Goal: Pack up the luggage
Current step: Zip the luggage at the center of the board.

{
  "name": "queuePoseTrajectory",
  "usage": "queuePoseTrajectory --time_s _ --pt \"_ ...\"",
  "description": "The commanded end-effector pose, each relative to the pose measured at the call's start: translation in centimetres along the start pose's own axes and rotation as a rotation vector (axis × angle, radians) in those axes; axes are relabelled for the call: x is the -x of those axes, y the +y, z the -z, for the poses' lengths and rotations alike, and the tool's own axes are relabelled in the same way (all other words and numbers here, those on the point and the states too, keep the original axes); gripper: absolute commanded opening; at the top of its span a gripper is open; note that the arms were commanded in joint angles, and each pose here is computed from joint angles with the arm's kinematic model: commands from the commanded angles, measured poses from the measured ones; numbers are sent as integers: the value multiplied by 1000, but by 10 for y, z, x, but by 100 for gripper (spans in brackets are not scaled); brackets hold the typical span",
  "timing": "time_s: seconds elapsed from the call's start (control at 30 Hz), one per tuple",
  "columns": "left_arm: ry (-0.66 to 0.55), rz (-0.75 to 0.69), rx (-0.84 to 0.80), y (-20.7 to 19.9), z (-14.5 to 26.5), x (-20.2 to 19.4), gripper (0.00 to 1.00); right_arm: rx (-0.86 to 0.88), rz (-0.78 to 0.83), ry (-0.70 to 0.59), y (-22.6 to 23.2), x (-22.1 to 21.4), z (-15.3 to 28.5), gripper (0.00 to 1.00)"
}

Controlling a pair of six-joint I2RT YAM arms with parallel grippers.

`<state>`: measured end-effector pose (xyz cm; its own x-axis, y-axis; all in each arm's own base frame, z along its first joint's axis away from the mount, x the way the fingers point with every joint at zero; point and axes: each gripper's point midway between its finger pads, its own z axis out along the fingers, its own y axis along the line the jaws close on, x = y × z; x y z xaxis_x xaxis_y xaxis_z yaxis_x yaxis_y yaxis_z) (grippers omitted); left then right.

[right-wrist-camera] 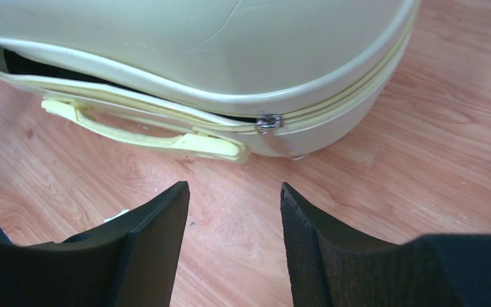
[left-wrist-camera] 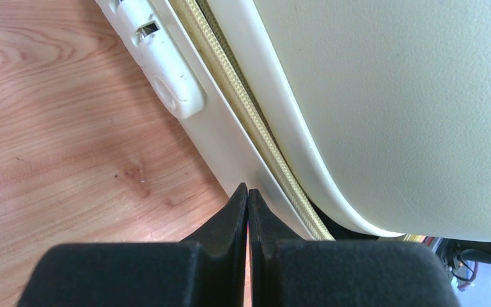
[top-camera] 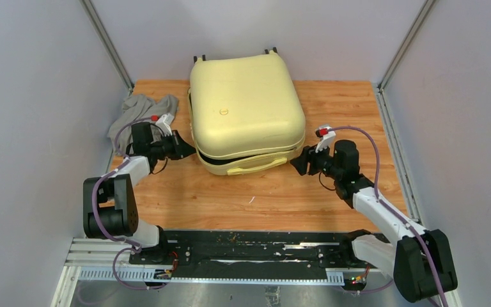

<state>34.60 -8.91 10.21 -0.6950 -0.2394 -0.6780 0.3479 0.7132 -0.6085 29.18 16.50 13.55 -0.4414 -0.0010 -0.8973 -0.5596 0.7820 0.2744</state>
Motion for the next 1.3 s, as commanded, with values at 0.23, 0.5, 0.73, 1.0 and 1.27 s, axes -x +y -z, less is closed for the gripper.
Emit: queuePoseTrajectory --time_s 0.23,0.5,0.73,1.0,1.27 --pt "-47 -34 -28 -11 2 27 4 -62 -10 -24 -21 23 0 65" --pt "-44 -29 -18 -7 0 27 4 17 -13 -68 -13 29 -16 59" --pt "-36 -23 2 -1 -4 26 4 7 5 -59 -14 26 -31 50" --pt "-16 -30 6 -2 -12 21 4 -28 31 -68 -12 32 -34 29" --pt "-4 -38 6 -4 -18 19 4 -26 37 -74 -9 33 -35 0"
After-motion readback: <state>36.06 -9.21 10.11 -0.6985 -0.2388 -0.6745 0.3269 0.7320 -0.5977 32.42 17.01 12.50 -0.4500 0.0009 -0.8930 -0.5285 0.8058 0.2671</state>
